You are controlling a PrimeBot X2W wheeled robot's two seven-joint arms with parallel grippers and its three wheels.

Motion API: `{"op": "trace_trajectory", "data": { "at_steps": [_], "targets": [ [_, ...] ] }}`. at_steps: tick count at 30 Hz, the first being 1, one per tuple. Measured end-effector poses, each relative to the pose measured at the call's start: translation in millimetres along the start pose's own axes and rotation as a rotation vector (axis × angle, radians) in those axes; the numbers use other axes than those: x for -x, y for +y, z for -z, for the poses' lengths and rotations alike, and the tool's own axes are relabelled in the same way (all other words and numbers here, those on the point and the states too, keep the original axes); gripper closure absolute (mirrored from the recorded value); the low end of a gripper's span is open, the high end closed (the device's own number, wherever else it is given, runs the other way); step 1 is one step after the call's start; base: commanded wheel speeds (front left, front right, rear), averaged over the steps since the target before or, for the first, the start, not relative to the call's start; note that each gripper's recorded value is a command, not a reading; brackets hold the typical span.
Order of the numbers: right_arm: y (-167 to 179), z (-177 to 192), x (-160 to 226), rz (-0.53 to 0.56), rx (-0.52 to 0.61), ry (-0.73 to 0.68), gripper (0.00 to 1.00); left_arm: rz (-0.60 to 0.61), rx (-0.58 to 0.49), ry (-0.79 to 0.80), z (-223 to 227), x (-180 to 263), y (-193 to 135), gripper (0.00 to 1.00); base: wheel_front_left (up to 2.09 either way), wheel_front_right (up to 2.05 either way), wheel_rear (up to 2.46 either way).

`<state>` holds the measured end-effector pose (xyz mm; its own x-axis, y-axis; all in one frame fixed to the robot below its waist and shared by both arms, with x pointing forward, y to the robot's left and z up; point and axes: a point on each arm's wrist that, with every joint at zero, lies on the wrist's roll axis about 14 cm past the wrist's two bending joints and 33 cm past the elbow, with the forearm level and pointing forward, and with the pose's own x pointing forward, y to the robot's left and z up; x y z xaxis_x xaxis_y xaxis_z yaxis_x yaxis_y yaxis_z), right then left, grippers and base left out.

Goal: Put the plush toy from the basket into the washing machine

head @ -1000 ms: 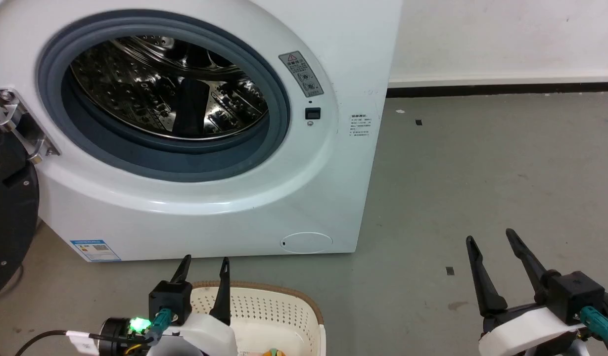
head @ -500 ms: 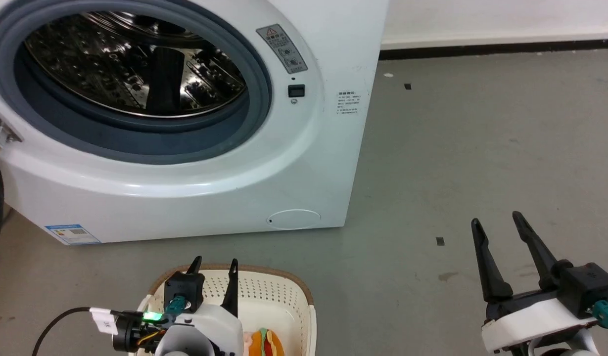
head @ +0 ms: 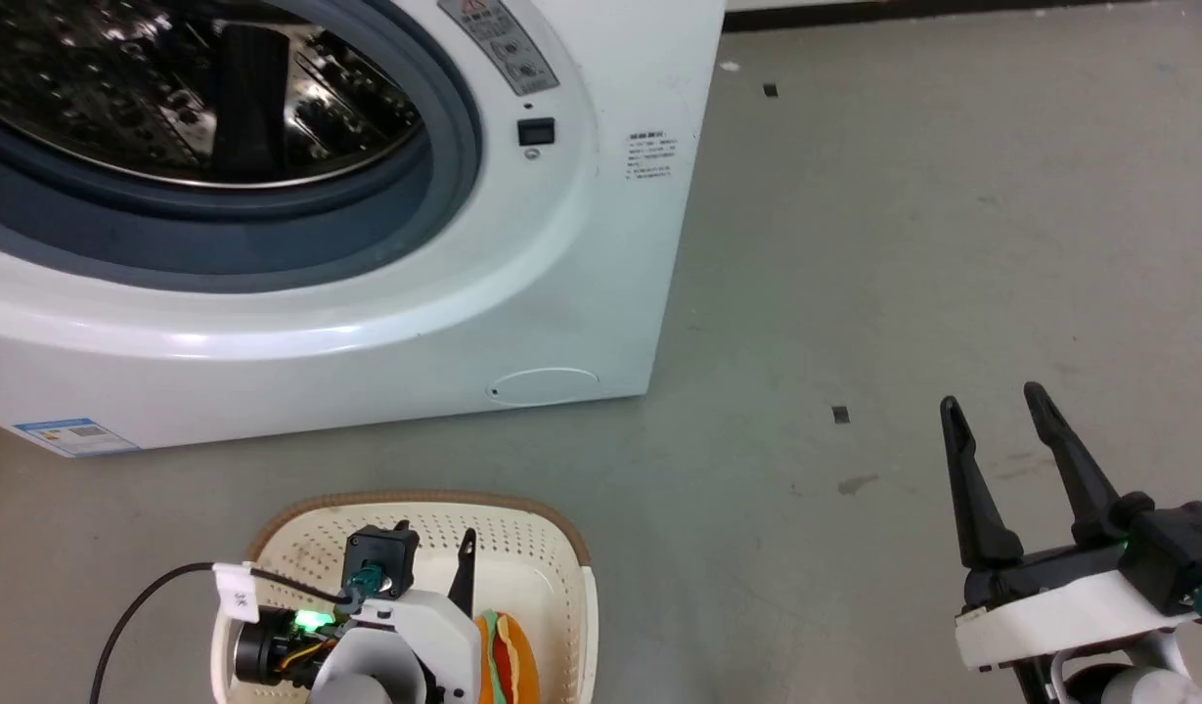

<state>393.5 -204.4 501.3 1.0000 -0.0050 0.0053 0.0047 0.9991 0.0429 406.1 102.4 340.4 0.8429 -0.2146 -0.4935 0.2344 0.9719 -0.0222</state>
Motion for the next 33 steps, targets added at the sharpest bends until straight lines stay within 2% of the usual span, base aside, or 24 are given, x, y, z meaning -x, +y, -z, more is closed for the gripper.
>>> {"op": "trace_trajectory", "data": {
  "at_steps": [33],
  "targets": [
    [-40.7,34.9,-18.0,0.123,-0.025,0.047,0.00,0.146,-0.120,0.612,157.4,-42.6,-9.3,0.00,0.00,0.00,0.00]
  ]
}}
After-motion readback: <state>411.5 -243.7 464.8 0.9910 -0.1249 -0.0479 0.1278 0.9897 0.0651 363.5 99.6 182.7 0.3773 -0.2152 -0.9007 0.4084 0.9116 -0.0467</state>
